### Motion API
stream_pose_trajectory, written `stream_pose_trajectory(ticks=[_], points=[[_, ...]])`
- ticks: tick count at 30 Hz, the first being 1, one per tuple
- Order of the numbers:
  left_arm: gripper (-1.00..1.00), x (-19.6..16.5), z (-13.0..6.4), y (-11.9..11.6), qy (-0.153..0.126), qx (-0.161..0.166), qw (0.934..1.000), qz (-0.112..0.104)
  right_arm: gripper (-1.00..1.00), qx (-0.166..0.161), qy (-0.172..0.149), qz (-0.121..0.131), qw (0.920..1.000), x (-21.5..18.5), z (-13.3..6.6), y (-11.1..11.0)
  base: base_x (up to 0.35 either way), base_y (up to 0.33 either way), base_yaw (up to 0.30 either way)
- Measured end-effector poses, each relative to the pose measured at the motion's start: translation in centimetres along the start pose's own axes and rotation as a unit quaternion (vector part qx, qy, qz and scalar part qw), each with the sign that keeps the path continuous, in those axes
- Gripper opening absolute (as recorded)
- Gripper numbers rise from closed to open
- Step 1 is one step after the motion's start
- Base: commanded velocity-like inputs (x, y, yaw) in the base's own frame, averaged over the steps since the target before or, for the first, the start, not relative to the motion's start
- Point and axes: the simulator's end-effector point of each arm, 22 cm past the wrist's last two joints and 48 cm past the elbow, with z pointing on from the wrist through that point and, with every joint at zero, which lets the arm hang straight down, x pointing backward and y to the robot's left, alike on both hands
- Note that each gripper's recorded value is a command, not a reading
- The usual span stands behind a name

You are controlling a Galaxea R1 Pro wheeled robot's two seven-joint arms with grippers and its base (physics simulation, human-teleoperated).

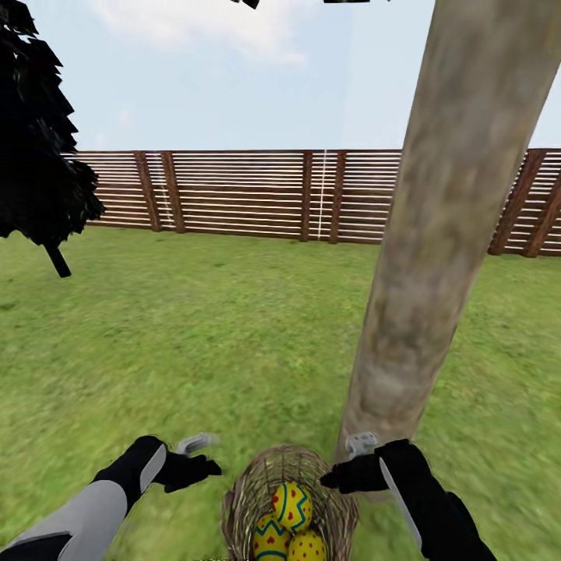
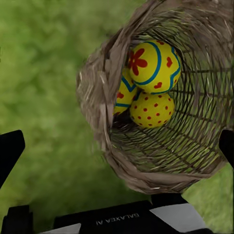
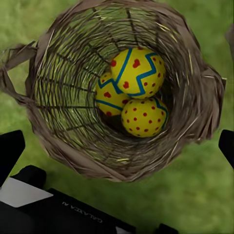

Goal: Take the three Easter eggs out of the wicker basket on the lawn in the garden, then place them on the lawn next to a single tree (choose any tree) so that all three eggs are next to the same tree and none are left in the basket.

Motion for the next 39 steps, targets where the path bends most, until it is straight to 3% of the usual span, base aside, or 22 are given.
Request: stream_pose_trajectory(ticks=[6, 11, 14, 17, 21, 24, 31, 39], points=[[1.0, -0.4, -0.6, 0.6, -0.004, 0.013, 0.9999, -0.004, 1.0, 0.014, 0.032, 0.002, 0.9994, 2.3, 1.7, -0.3, 0.0, 0.0, 0.294], [1.0, -0.4, -0.6, 0.7, -0.005, 0.014, 0.9999, -0.004, 1.0, 0.098, 0.031, -0.003, 0.9947, 2.9, 3.6, -1.2, 0.0, 0.0, 0.285], [1.0, -0.4, -0.6, 0.7, -0.005, 0.014, 0.9999, -0.004, 1.0, 0.142, 0.039, -0.011, 0.9891, 3.6, 4.8, -0.6, 0.0, 0.0, 0.255], [1.0, -0.4, -0.6, 0.7, -0.004, 0.014, 0.9999, -0.004, 1.0, 0.168, 0.033, -0.045, 0.9842, 3.8, 6.0, 0.6, 0.0, 0.0, 0.244], [1.0, -0.3, -0.5, 0.6, -0.003, 0.014, 0.9999, -0.004, 1.0, 0.186, 0.026, -0.076, 0.9792, 3.9, 6.8, 1.2, 0.0, 0.0, 0.106], [1.0, -0.3, -0.5, 0.6, -0.003, 0.014, 0.9999, -0.004, 1.0, 0.195, 0.024, -0.081, 0.9772, 3.9, 7.0, 1.2, 0.0, 0.0, 0.016], [1.0, -0.1, 0.3, 1.1, -0.003, 0.014, 0.9999, -0.004, 1.0, 0.195, 0.034, -0.08, 0.9771, 5.0, 8.5, 0.6, 0.0, 0.0, 0.001], [1.0, 0.4, 1.6, 1.6, -0.003, 0.015, 0.9999, -0.004, 1.0, 0.179, 0.016, -0.064, 0.9816, 4.8, 10.0, 0.8, 0.0, 0.0, 0.0]])
